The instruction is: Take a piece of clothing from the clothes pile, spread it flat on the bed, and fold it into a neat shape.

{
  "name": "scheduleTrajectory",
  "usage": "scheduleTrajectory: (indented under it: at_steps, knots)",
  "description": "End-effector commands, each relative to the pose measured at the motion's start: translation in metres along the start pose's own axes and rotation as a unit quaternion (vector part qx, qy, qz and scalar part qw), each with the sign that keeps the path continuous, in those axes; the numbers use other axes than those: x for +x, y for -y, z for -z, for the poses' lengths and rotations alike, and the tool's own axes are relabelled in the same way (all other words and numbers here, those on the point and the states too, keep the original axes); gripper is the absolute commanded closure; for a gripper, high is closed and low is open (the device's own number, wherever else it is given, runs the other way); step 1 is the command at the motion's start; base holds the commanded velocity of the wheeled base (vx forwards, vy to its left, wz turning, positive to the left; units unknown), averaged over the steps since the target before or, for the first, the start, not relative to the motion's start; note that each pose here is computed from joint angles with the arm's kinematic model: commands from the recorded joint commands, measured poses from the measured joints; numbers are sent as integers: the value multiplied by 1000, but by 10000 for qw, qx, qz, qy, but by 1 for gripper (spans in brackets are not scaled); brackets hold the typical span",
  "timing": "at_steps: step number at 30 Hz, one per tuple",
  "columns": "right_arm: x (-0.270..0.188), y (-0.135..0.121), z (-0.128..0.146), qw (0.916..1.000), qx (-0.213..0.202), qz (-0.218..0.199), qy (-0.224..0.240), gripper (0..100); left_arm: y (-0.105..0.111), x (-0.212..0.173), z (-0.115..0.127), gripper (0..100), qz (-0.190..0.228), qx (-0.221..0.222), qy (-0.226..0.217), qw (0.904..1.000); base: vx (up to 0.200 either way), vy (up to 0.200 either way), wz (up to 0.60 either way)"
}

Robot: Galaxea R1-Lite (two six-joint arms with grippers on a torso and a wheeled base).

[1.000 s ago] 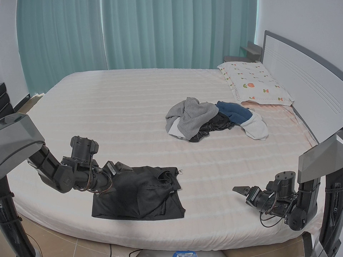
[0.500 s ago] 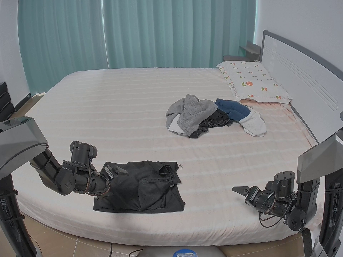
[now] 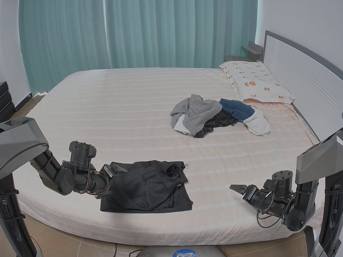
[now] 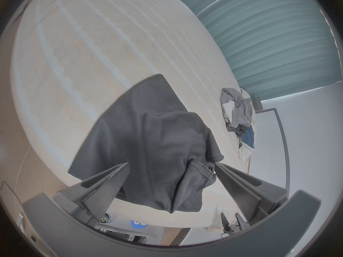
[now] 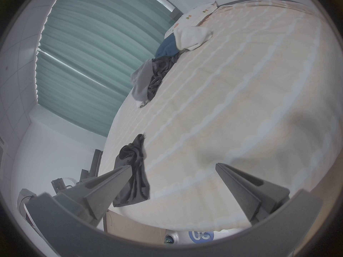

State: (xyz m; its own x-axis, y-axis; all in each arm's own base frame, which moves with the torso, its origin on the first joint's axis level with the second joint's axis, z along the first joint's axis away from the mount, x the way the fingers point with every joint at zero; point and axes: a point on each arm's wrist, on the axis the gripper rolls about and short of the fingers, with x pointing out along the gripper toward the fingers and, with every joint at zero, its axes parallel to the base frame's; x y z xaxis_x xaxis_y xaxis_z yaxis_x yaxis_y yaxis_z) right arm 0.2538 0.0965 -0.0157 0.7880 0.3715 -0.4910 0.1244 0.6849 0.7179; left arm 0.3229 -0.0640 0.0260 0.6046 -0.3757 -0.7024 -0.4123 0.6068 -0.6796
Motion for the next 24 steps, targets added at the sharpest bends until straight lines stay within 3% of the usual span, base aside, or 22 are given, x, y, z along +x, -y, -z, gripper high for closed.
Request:
scheduleTrajectory:
  at_steps: [1,6,14,18,21,24]
  knots:
    - [-1,-3,0,10000,-49,-63,35,0,-2,0,-2,0,-19,-33,22,10000,0,200,0]
    - [-2,-4,-1,9997,-195,13,172,0,-2,1,-2,0,-25,-35,18,10000,0,200,0]
    - [1,-22,10,9947,-925,-13,446,0,-3,1,-1,0,-30,-40,9,10000,0,200,0]
    - [7,-32,13,9855,-1585,-15,611,0,-3,0,-1,0,-30,-40,9,10000,0,200,0]
    - [14,-49,11,9707,-2276,-164,752,0,-3,1,-1,0,-36,-34,5,10000,0,200,0]
    - [22,-65,14,9637,-2543,-24,818,0,-3,0,0,0,-45,0,2,10000,0,200,0]
